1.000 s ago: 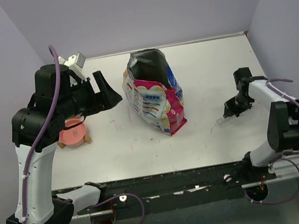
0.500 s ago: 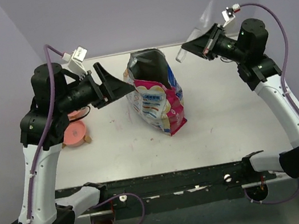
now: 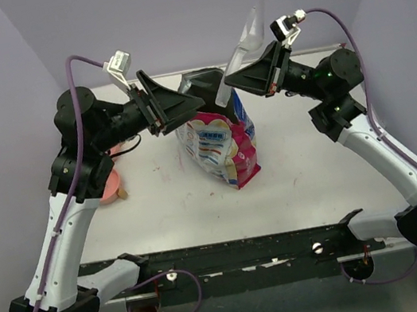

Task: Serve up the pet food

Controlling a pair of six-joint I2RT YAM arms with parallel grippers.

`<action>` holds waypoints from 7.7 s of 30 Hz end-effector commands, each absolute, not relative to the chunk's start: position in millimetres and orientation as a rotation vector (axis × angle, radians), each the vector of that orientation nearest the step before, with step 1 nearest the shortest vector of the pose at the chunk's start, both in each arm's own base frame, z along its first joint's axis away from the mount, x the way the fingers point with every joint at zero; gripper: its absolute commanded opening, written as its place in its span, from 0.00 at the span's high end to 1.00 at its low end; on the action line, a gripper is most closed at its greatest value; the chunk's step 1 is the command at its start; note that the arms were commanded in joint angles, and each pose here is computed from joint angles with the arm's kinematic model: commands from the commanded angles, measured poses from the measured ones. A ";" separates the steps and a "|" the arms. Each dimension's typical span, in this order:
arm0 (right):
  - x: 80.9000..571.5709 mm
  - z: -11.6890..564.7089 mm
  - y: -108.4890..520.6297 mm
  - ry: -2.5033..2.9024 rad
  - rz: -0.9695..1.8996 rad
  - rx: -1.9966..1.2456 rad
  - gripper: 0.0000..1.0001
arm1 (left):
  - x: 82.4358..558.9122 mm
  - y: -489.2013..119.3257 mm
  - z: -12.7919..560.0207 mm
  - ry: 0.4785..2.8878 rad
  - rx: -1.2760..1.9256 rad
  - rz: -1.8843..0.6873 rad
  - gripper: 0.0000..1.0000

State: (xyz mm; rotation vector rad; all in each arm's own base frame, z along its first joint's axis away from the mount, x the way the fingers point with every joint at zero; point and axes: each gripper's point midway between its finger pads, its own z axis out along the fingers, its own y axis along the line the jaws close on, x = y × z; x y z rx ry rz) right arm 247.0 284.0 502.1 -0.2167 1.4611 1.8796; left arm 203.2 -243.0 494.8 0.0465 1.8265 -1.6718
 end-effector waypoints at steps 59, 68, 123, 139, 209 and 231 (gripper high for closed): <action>288.3 445.1 296.4 2.056 1.395 0.171 0.00 | 208.1 -223.5 452.9 1.994 0.239 -0.883 1.00; 315.4 444.8 282.3 2.077 1.133 0.131 0.08 | 224.8 -201.4 443.0 2.027 0.284 -0.444 1.00; 315.6 444.6 325.7 2.030 1.344 0.207 1.00 | 204.1 -243.3 419.2 2.101 -0.034 -1.235 0.35; 312.4 423.2 321.5 2.068 1.377 0.356 1.00 | 219.2 -252.2 435.6 1.959 -0.118 -1.393 0.60; 325.3 399.7 313.5 2.137 1.219 0.404 1.00 | 228.5 -274.8 422.5 2.078 0.004 -1.386 0.60; 323.3 402.1 279.0 2.051 0.786 -0.248 0.00 | 213.2 -192.6 403.9 2.090 -0.096 -1.033 1.00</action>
